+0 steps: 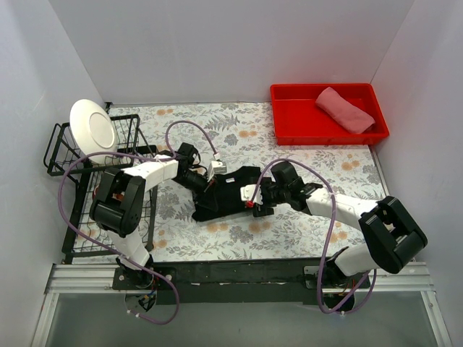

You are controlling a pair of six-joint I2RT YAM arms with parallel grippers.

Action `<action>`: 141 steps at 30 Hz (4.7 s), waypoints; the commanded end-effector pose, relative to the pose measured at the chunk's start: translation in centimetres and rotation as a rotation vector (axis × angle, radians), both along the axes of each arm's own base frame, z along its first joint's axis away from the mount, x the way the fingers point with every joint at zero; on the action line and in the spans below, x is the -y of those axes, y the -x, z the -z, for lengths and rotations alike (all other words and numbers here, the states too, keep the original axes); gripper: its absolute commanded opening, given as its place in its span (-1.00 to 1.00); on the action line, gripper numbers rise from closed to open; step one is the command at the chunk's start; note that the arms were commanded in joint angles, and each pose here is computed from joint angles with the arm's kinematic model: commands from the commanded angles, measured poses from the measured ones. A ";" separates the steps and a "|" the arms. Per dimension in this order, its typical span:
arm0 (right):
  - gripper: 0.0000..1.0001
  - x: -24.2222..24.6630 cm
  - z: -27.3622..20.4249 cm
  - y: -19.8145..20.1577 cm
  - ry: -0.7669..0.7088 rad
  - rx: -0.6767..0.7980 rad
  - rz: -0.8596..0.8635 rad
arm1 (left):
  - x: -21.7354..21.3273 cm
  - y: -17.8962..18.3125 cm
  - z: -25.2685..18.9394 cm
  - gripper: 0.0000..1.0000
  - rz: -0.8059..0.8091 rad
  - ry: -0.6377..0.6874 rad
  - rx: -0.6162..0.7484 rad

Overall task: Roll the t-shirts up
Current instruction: Roll the T-shirt to the center of the board.

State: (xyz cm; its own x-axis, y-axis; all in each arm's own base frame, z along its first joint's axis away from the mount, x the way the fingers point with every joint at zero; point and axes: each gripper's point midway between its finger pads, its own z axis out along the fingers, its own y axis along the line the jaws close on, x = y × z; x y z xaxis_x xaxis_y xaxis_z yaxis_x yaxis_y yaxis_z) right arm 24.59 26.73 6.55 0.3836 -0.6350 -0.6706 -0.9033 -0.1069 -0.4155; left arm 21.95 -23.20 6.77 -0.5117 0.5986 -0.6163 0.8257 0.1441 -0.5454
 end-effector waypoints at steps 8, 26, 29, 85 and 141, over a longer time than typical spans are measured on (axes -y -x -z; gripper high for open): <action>0.69 -1.5 0.5 0.4 -0.040 0.201 -0.201 | 0.2 -1.9 -1.4 -1.00 -0.046 0.081 -0.046; -0.95 -1.0 -0.6 2.3 0.104 -0.163 -0.228 | -1.6 -1.8 -2.8 -0.91 -0.090 0.029 -0.077; -0.97 0.4 -1.7 5.7 0.163 -0.335 -0.277 | -2.0 -2.8 -4.2 -0.08 -0.146 -0.003 0.001; -0.97 5.7 -0.6 7.2 0.275 -1.127 -0.004 | -2.8 2.1 -0.5 -1.00 0.175 -0.140 0.013; -0.36 6.8 4.2 -1.2 0.099 -1.363 0.230 | 6.9 -0.2 5.8 -0.53 0.418 -0.094 0.537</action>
State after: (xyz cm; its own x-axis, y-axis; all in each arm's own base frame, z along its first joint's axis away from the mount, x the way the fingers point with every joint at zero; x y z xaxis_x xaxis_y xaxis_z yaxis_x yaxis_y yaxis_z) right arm 23.38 21.24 3.20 -0.7512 -0.6152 -0.2391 -0.3930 0.1257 0.9109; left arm 27.51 -31.24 3.91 0.3441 0.6947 -0.6316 0.9253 -0.1367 0.3537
